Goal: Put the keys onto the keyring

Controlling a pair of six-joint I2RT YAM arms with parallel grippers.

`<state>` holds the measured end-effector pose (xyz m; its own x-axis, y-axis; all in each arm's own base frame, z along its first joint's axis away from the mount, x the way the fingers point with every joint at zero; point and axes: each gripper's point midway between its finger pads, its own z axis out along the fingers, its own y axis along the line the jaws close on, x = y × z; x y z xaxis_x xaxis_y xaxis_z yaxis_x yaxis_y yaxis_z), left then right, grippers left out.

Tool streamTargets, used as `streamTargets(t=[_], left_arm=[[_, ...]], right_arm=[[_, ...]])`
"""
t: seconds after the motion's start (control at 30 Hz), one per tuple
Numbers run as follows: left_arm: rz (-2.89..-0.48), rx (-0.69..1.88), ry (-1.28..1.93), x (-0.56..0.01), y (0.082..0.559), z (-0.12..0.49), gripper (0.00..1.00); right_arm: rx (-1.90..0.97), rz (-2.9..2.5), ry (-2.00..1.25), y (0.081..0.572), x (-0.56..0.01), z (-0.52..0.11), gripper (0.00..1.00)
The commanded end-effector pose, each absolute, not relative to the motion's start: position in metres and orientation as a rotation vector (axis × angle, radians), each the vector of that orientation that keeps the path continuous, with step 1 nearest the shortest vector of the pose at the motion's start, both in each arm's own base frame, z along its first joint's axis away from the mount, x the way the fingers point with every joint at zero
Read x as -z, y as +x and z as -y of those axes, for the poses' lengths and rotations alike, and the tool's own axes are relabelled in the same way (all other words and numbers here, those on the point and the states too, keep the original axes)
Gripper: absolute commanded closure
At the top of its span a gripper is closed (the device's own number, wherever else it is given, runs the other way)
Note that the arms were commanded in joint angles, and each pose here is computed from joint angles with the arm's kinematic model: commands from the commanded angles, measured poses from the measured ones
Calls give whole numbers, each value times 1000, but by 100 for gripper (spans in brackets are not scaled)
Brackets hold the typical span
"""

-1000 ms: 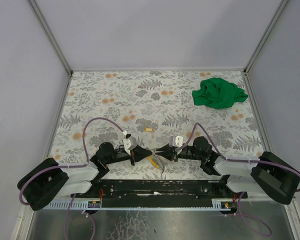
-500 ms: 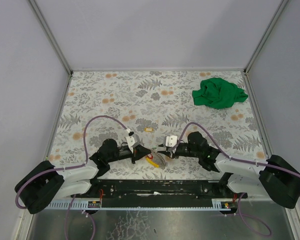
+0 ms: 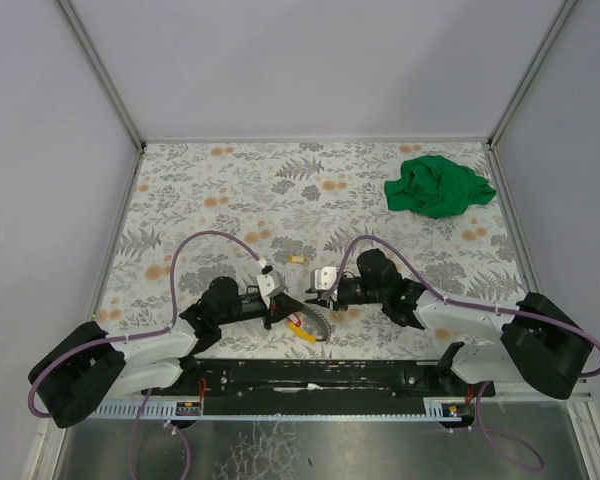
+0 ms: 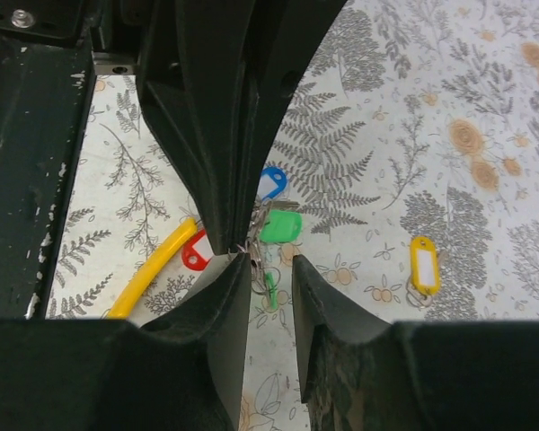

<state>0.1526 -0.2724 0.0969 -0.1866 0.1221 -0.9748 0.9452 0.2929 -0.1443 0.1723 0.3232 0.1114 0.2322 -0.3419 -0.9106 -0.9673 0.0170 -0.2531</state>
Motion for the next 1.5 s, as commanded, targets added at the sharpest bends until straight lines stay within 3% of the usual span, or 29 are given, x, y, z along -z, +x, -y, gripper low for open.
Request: streamTargets(t=[0.0,0.17,0.47,0.53,0.77,0.83,1.03,1.33,1.47], left_arm=[[-1474,1013,1016,-120,160,280,100],[-1468,1012,1018,-120,159,280,100],[-1475,1029,965,-125,161,281,100],[-1488,1048,906,-128,162,281,100],[-1502,1138,750,-142,162,287,100],[-1503,1158,714,-146,163,289,100],[-1560,1047,682,-133,176,279,100],[-1540,980,800,-126,168,271,100],[-1527,978,859,-124,164,274,100]], right_arm=[[-837,-1232,-1549,170,-121,-332,69],[-860,-1247,-1583,167,-113,-333,71],[-759,-1271,-1472,183,-116,-331,97],[-697,-1267,-1414,190,-120,-328,99],[-613,-1237,-1352,191,-122,-329,92],[-568,-1241,-1348,191,-116,-329,82],[-524,-1259,-1320,188,-111,-314,70],[-484,-1220,-1316,184,-126,-299,60],[-497,-1179,-1349,183,-135,-308,62]])
